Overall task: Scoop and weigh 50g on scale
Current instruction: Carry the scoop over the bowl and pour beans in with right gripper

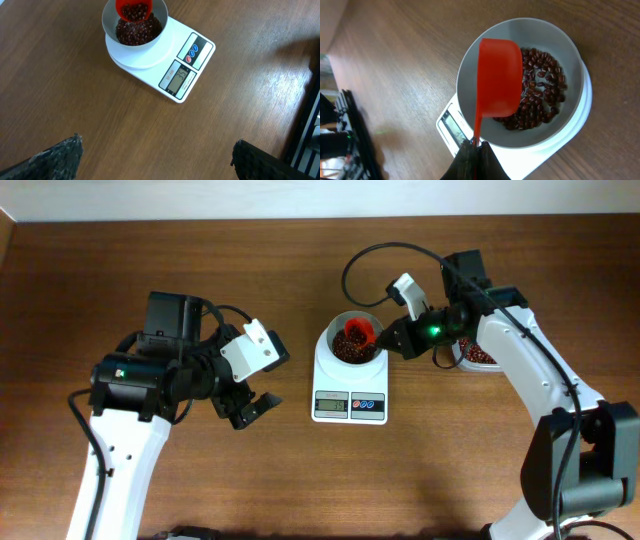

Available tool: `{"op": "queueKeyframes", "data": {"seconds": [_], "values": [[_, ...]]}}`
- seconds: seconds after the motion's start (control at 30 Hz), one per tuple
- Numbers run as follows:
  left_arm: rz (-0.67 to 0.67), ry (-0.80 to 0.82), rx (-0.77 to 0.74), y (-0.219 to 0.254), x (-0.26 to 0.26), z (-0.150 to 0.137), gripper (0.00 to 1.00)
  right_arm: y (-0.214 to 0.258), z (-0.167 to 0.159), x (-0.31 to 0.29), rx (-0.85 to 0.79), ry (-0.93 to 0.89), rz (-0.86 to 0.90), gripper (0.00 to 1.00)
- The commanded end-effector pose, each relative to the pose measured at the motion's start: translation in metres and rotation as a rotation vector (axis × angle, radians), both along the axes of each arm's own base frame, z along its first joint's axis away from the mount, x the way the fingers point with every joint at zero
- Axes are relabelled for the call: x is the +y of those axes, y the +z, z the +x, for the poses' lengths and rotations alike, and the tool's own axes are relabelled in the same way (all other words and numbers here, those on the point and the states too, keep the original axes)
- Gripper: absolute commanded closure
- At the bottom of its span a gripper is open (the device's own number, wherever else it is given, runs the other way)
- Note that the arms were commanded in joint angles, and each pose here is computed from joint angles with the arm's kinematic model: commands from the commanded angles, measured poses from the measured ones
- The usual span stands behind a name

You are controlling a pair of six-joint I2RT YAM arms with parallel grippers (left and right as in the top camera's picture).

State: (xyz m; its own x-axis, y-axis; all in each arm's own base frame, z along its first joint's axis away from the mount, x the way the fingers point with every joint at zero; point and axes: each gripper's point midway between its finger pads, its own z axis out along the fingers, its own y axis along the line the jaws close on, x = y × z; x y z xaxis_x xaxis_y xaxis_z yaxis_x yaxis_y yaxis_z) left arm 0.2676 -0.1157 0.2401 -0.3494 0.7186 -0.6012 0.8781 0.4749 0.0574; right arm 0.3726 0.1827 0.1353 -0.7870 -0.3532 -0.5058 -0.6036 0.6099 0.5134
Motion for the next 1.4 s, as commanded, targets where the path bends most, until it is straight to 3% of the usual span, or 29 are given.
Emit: {"op": "queueKeyframes", "data": {"seconds": [0.0,0.37,0.47,0.53,0.63,0.7,0.77,0.83,0.9,0.97,1.03,1.1,1.17,1.2,1.23,1.33,1.37], "values": [[-0.006,0.002,-0.002,0.002,-0.001,0.0,0.01,-0.004,0.0,0.0,-0.031,0.037,-0.019,0.96],[-0.006,0.002,-0.002,0.002,-0.001,0.0,0.01,-0.003,0.004,0.001,-0.037,0.021,-0.016,0.96],[-0.006,0.002,-0.002,0.002,-0.001,0.0,0.01,-0.009,0.017,-0.008,-0.083,-0.013,-0.087,0.96],[-0.006,0.002,-0.002,0.002,-0.001,0.0,0.01,0.005,0.005,0.006,-0.035,0.017,0.028,0.96],[-0.006,0.002,-0.002,0.002,-0.001,0.0,0.01,-0.01,0.014,-0.012,-0.059,-0.037,-0.111,0.96],[-0.005,0.002,-0.002,0.002,-0.001,0.0,0.01,0.001,0.009,0.0,-0.049,-0.001,-0.017,0.96],[-0.006,0.002,-0.002,0.002,-0.001,0.0,0.01,-0.011,0.016,-0.015,-0.051,-0.06,-0.123,0.96],[-0.006,0.002,-0.002,0.002,-0.001,0.0,0.01,0.006,0.007,0.003,-0.038,-0.005,0.006,0.96],[-0.006,0.002,-0.003,0.002,-0.001,0.0,0.01,-0.011,0.014,-0.017,-0.031,-0.079,-0.134,0.96],[-0.006,0.002,-0.002,0.002,-0.001,0.0,0.01,0.011,0.005,0.003,-0.034,-0.012,0.016,0.96],[-0.005,0.002,-0.002,0.002,-0.001,0.0,0.01,-0.007,0.017,-0.02,-0.049,-0.099,-0.152,0.96],[-0.006,0.002,-0.002,0.002,-0.001,0.0,0.01,0.013,0.01,-0.001,-0.044,-0.051,-0.014,0.96],[-0.006,0.002,-0.002,0.002,-0.001,0.0,0.01,-0.002,0.017,-0.019,-0.066,-0.092,-0.14,0.96],[-0.006,0.002,-0.002,0.002,-0.001,0.0,0.01,-0.001,0.015,-0.017,-0.043,-0.102,-0.124,0.96],[-0.006,0.002,-0.002,0.002,-0.001,0.0,0.01,0.019,0.003,0.006,-0.022,-0.024,0.042,0.96],[-0.006,0.002,-0.002,0.002,-0.001,0.0,0.01,0.003,0.007,-0.011,-0.007,-0.084,-0.079,0.96],[-0.006,0.002,-0.002,0.002,-0.001,0.0,0.01,0.014,0.0,0.0,0.011,-0.056,-0.001,0.96]]}}
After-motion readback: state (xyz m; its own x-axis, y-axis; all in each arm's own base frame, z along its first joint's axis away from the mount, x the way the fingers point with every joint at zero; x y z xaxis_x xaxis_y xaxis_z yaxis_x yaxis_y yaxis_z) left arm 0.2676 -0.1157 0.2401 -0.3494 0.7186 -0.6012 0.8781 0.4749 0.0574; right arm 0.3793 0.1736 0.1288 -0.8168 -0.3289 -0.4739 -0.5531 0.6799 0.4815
